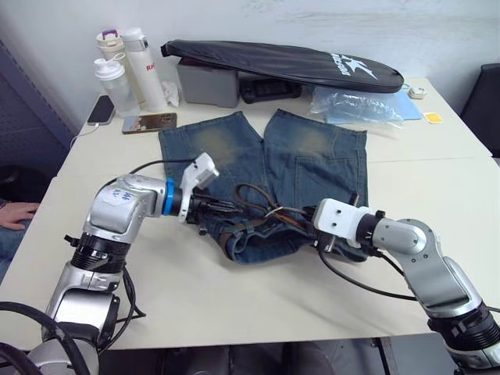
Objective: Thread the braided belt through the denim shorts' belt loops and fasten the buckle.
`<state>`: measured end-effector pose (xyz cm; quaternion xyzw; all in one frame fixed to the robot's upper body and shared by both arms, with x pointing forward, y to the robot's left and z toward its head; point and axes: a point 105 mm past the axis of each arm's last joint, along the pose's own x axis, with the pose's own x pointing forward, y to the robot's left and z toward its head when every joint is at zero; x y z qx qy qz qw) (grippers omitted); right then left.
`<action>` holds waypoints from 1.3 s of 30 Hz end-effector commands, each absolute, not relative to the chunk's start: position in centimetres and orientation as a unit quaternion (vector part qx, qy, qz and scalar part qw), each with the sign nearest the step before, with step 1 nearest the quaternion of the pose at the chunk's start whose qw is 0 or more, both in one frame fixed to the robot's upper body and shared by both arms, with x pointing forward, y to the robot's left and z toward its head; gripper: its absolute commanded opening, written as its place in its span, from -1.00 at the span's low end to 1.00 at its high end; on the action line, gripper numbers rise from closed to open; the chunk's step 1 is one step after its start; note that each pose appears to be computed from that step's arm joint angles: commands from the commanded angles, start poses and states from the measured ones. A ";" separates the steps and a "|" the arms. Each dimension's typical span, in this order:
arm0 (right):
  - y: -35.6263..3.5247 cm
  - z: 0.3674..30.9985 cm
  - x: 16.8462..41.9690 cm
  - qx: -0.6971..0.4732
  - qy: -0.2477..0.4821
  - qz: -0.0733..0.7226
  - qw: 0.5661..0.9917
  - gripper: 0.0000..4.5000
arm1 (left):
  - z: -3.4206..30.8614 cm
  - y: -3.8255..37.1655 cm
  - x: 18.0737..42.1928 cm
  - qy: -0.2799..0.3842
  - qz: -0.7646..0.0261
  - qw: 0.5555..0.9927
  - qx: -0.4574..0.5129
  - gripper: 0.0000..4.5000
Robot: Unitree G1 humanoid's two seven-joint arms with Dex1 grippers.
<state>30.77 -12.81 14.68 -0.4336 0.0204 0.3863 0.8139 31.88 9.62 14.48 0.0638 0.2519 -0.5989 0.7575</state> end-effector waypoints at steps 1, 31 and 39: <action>-12.2 16.4 30.5 -0.439 -0.015 0.378 0.815 -1.00 | 13.4 8.9 31.6 0.245 -0.604 0.749 0.121 -0.97; -26.9 18.6 26.0 -0.591 0.069 0.278 0.754 -1.00 | 7.5 14.0 30.0 0.342 -0.625 0.657 0.248 -0.97; -29.3 17.4 25.2 -0.600 0.094 0.275 0.746 -1.00 | 7.5 14.6 30.1 0.344 -0.627 0.653 0.251 -0.97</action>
